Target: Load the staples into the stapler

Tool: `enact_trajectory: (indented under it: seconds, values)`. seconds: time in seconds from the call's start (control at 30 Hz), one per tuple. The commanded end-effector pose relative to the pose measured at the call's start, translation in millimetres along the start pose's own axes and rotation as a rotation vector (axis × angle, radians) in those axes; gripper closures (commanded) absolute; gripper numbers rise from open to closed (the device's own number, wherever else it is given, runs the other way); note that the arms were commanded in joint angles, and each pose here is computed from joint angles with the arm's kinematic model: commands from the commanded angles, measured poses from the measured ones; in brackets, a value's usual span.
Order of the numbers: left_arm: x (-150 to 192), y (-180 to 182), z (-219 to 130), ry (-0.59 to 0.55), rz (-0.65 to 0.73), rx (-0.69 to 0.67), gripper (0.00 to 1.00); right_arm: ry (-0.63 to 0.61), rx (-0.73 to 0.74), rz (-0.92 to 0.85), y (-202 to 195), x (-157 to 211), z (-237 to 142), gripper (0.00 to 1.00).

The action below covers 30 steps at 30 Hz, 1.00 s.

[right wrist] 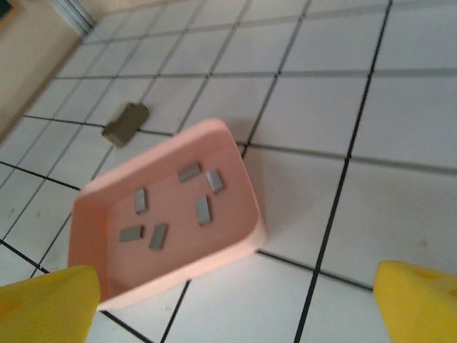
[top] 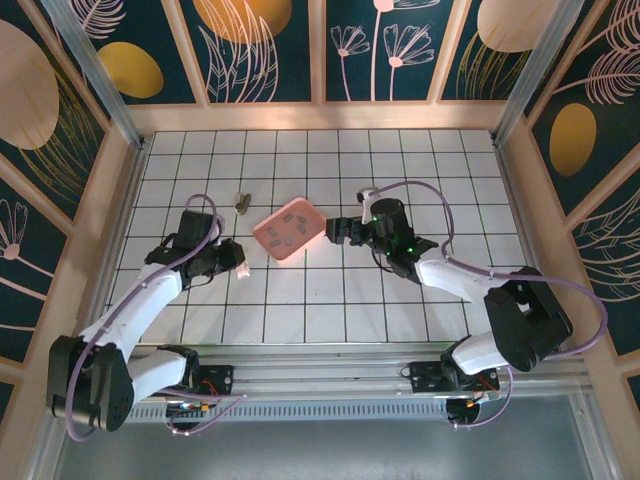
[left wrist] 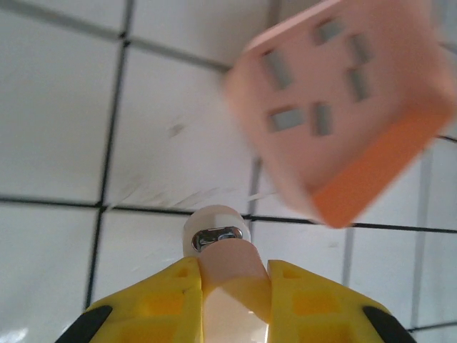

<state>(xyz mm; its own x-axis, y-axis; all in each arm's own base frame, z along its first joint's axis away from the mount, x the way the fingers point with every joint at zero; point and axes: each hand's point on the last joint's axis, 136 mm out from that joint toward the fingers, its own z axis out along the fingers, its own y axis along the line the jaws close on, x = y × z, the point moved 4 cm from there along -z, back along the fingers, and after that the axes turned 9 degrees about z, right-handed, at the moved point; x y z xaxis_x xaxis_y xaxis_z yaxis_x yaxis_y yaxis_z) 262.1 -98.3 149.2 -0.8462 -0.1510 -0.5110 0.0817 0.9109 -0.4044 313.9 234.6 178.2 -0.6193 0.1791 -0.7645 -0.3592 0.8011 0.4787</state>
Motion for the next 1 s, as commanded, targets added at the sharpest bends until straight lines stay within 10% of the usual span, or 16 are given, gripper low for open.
enact_trajectory:
  seconds: [0.0, 0.2, 0.4, 0.97]
  values:
    - [-44, -53, -31, -0.251, 0.275, 0.275, 0.89, -0.168, -0.118, -0.181, 24, -31, -16, 0.08]
    - [-49, -100, -70, -0.455, 0.78, 0.53, 0.89, -0.278, -0.416, -0.547, 63, -27, -41, 0.19]
    - [-40, -113, -75, -0.492, 1.102, 0.615, 0.91, -0.123, -0.625, -0.644, 89, -23, -35, 0.24]
    - [-35, -131, -76, -0.517, 1.346, 0.841, 0.97, 0.098, -0.916, -0.869, 130, -8, -14, 0.31]
